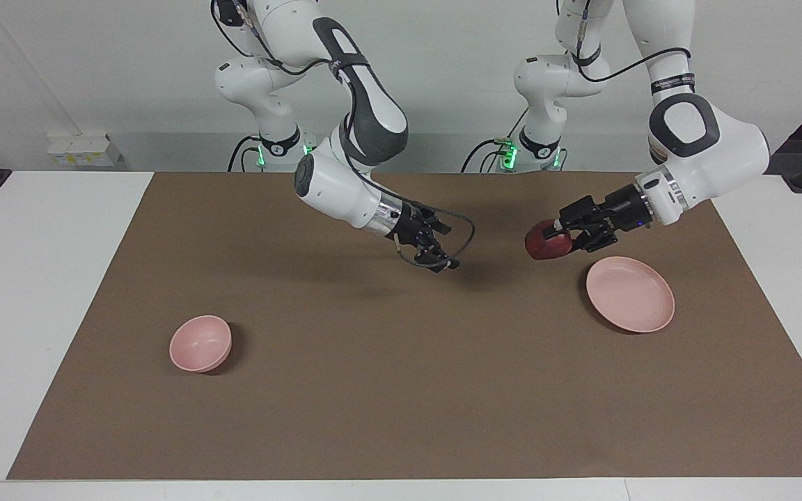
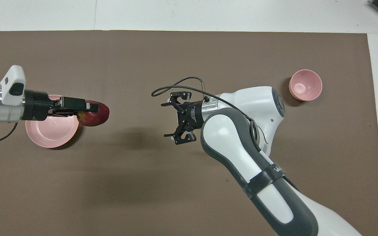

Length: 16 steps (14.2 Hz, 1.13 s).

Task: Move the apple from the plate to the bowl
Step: 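Carry the apple toward the right gripper while the right gripper waits open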

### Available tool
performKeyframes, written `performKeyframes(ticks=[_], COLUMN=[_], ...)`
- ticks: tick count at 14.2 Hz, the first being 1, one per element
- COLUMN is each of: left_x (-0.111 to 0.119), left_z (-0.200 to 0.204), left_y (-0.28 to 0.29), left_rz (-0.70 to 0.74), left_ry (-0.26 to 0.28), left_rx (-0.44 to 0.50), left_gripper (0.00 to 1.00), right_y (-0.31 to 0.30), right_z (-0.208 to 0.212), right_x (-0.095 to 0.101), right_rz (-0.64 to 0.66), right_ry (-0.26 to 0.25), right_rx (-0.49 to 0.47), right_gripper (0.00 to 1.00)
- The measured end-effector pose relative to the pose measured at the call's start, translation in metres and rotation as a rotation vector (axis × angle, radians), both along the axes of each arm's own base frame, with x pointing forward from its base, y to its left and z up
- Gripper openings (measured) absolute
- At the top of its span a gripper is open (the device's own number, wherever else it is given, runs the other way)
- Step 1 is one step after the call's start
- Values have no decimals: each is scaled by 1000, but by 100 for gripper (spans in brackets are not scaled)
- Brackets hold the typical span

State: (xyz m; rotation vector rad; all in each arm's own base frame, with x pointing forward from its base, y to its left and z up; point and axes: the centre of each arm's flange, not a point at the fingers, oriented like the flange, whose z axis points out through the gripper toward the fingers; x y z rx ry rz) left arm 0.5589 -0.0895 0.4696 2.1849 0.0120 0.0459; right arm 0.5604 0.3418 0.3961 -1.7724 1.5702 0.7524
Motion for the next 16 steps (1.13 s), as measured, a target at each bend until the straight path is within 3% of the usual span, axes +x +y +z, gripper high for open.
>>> performKeyframes(ticks=[4, 10, 16], left_x=[-6, -18, -27], left_z=[-10, -24, -31], left_y=[-55, -95, -116], left_rz=[49, 59, 38], left_ry=[-27, -34, -32], left_rx=[-41, -29, -18], left_gripper=[78, 78, 78], right_y=[16, 18, 1], right_z=[-1, -3, -6], right_x=[-8, -9, -1], right_rz=[-28, -69, -36], right_ry=[-19, 10, -43], right_rx=[-14, 49, 101], right_gripper=[100, 100, 100])
